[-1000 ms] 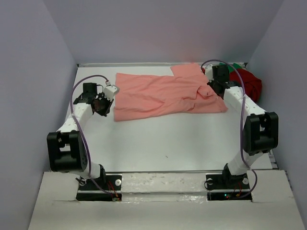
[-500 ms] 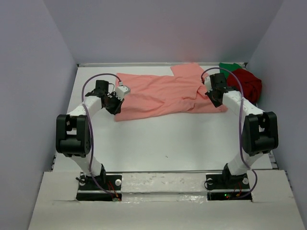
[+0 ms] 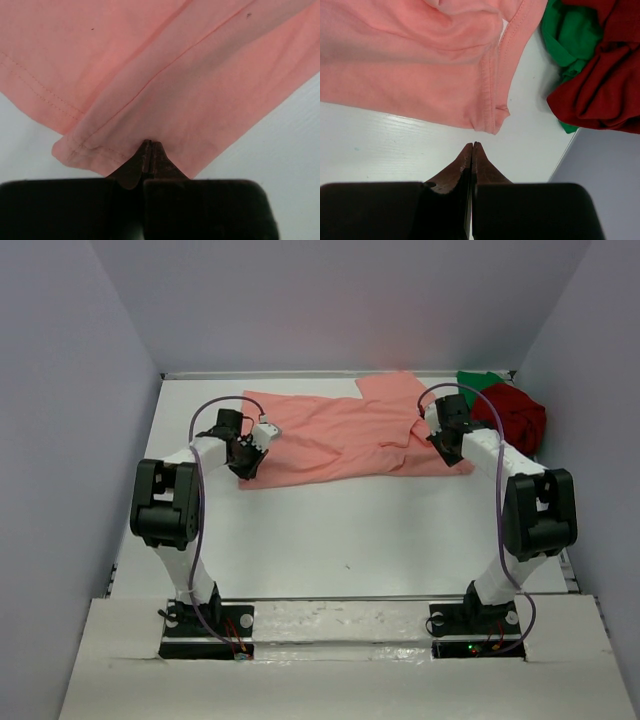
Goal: Fold and stack the t-shirts
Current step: Fold the flattened tshirt in 1/3 of the way
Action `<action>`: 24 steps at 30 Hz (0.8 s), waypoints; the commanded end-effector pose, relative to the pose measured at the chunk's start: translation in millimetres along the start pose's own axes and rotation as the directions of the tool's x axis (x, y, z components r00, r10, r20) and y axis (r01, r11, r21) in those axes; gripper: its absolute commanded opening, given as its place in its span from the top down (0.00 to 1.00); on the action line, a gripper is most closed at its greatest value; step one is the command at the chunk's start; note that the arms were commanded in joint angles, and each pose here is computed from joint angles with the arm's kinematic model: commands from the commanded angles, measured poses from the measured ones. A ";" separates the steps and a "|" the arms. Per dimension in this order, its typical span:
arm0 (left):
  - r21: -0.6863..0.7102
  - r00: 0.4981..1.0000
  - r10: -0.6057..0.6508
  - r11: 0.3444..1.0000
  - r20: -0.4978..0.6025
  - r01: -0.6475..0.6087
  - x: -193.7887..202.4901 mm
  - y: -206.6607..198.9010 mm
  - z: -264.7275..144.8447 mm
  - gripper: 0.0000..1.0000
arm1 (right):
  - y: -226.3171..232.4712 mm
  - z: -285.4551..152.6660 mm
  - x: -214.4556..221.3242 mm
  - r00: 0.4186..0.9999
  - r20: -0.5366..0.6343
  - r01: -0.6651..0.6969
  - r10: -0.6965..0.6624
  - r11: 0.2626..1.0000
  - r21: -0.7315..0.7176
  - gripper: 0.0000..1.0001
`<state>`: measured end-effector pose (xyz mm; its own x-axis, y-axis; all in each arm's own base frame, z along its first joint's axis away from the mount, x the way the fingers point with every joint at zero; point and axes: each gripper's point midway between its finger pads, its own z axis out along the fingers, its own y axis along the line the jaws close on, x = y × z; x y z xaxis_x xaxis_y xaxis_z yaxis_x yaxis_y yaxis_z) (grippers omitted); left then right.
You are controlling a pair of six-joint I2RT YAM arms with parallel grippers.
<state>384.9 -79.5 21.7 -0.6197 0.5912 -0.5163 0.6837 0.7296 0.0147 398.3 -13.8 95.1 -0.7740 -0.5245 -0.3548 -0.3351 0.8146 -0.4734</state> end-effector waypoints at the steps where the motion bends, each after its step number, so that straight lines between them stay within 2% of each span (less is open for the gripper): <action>1: -0.116 0.997 -0.028 0.993 -0.070 0.020 12.6 20.8 8.7 1.00 | -1.3 -1.5 -9.3 1.000 0.015 -0.009 0.009 1.000 0.001 1.00; 9: -0.202 0.989 -0.043 0.979 -0.144 0.013 28.1 17.7 6.4 1.00 | 7.2 1.7 -6.5 1.000 -0.013 -0.008 0.008 0.999 -0.043 1.00; 13: -0.189 0.985 -0.029 0.982 -0.173 -0.004 40.0 2.4 -0.3 1.00 | 26.1 3.1 -3.7 1.000 -0.027 -0.015 0.011 0.990 -0.141 1.00; 14: -0.186 0.986 -0.024 0.982 -0.168 -0.008 39.2 -0.7 -5.8 1.00 | 31.6 4.0 -3.9 1.000 -0.028 -0.016 0.011 0.986 -0.169 0.98; 16: -0.171 0.985 -0.019 0.985 -0.173 -0.011 43.8 -7.5 -11.0 1.00 | 36.0 9.3 -1.4 0.999 -0.045 -0.009 0.001 0.983 -0.183 0.79; 17: -0.177 0.987 -0.018 0.984 -0.161 -0.011 41.7 -8.7 -18.3 1.00 | 37.7 13.3 -0.8 0.999 -0.054 -0.006 -0.004 0.982 -0.188 0.75; 21: -0.199 0.987 -0.017 0.980 -0.159 -0.015 47.7 -12.8 -33.9 1.00 | 35.0 22.4 -0.8 0.997 -0.083 -0.014 -0.001 0.983 -0.183 0.76; 24: -0.220 0.988 -0.013 0.975 -0.153 -0.021 48.0 -12.1 -42.6 1.00 | 36.4 27.4 -1.1 0.995 -0.098 -0.011 -0.007 0.982 -0.188 0.82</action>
<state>344.1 -54.1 21.9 -0.6665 0.6287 -0.4006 0.6092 0.7691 0.1935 390.7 6.5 48.4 -0.8180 -0.5192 -0.2477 -0.4372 0.8409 -0.3190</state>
